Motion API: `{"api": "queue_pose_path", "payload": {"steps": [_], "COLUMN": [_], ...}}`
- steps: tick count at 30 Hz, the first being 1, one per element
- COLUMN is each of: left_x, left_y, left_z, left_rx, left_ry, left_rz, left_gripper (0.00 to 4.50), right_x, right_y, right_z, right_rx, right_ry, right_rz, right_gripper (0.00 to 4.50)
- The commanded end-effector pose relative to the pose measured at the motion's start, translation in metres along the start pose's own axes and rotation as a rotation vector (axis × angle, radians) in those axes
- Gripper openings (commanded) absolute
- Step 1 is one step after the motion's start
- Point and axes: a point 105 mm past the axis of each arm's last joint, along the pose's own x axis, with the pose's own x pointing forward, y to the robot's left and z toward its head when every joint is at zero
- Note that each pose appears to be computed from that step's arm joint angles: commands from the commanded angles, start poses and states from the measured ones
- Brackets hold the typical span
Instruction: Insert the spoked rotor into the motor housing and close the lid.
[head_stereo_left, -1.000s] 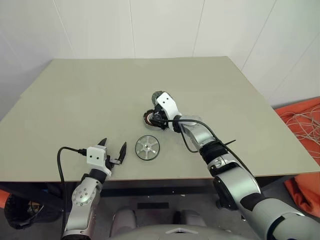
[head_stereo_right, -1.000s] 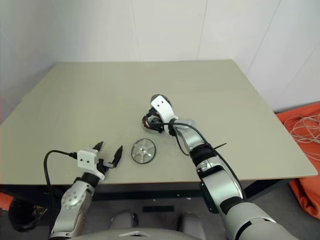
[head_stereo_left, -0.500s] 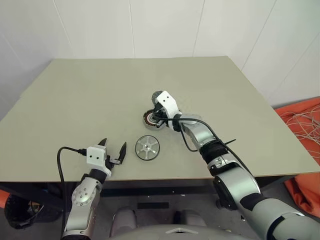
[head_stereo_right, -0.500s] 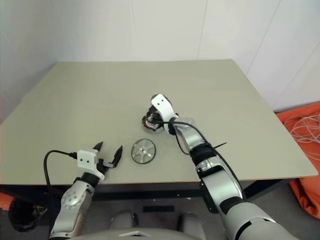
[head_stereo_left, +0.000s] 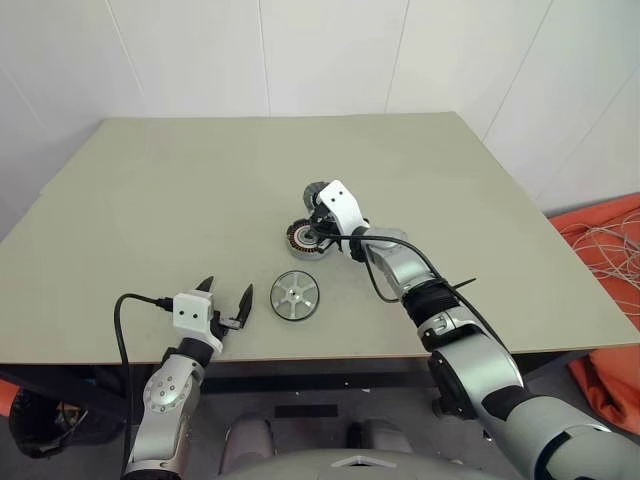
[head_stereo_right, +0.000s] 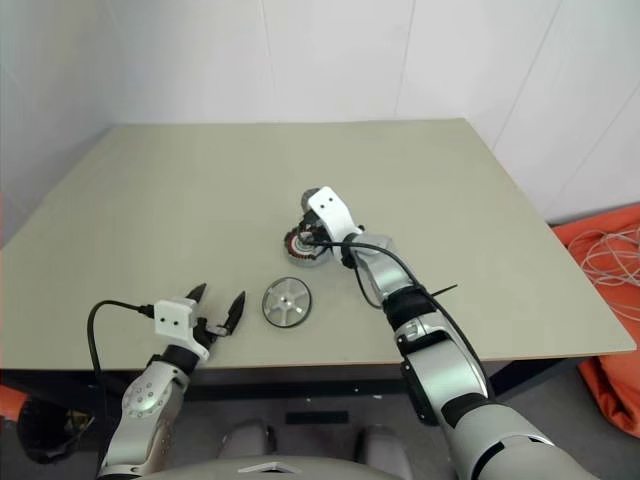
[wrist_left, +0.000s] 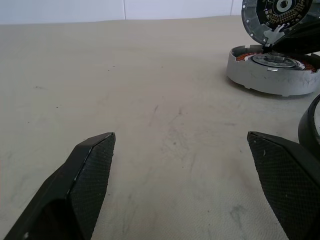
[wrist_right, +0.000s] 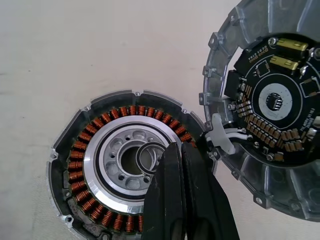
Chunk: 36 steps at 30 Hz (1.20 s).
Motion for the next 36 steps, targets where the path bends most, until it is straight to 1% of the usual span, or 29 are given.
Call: {"api": "queue_pose_path", "payload": {"steps": [1, 24, 36], "left_x": [0.002, 0.001, 0.001], "left_y": [-0.003, -0.002, -0.002], "left_z": [0.008, 0.007, 0.007], "left_rx": [0.004, 0.008, 0.002], "left_ry": [-0.026, -0.021, -0.022], "left_rz": [-0.011, 0.001, 0.003], "left_gripper": [4.5, 4.5, 4.5], "right_x": [-0.001, 0.001, 0.002], "right_y": [-0.008, 0.001, 0.012], "right_z": [0.026, 0.022, 0.027], "right_rx": [-0.044, -0.096, -0.084], "right_ry": [-0.057, -0.019, -0.041], "right_rz": [-0.025, 0.013, 0.058], "right_gripper": [0.04, 0.04, 0.04]}}
